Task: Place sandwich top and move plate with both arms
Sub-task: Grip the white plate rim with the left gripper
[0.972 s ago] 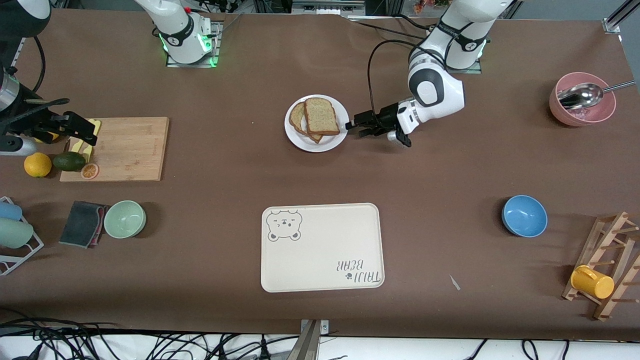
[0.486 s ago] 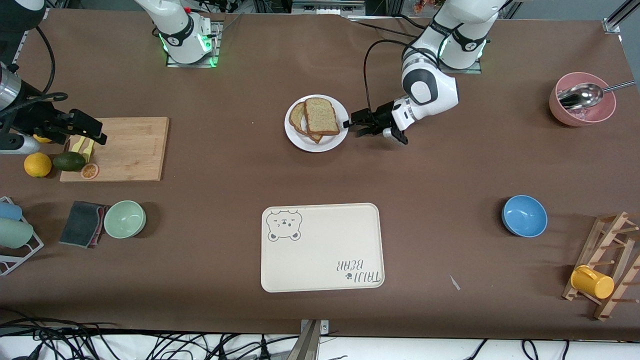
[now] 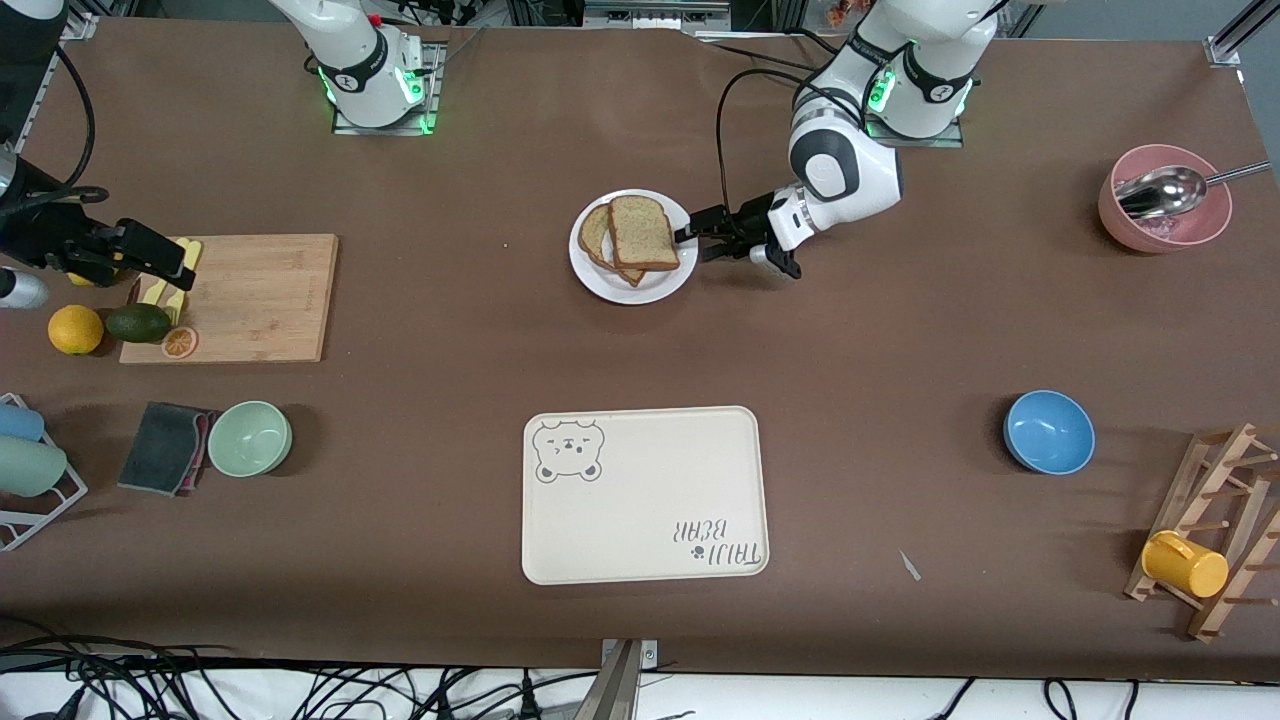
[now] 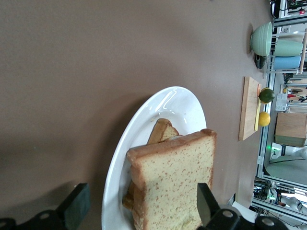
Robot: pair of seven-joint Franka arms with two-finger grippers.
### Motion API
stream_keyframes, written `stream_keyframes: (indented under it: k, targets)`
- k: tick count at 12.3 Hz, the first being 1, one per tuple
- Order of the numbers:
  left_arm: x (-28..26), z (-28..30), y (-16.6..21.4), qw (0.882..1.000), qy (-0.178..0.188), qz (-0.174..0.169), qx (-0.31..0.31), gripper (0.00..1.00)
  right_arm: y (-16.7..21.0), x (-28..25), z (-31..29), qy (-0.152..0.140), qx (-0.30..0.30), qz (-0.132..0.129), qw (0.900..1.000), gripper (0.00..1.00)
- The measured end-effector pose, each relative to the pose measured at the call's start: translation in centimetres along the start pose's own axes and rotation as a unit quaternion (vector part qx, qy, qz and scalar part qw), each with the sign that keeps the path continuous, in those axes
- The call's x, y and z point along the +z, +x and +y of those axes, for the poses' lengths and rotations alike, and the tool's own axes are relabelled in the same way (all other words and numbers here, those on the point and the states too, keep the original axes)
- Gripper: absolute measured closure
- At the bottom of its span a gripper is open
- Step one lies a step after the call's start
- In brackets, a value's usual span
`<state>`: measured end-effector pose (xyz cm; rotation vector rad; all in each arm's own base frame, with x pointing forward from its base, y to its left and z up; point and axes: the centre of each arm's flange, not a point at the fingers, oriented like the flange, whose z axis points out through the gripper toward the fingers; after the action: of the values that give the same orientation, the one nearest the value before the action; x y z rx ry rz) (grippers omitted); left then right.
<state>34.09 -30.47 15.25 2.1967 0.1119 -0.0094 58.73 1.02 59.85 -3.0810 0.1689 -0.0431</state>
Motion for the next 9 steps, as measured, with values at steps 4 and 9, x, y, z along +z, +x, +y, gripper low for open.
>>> stream_keyframes:
  k: [4,9]
  targets:
    - [0.9,-1.2,-1.0,1.000,0.006,-0.005,0.006,0.05,0.3,-0.3,-0.5,-0.021,0.024,0.019,0.999,0.00]
    - [1.8,-2.4,-2.0,1.000,0.002,0.017,0.018,0.06,0.0,0.0,-0.8,-0.022,0.022,0.005,1.000,0.00]
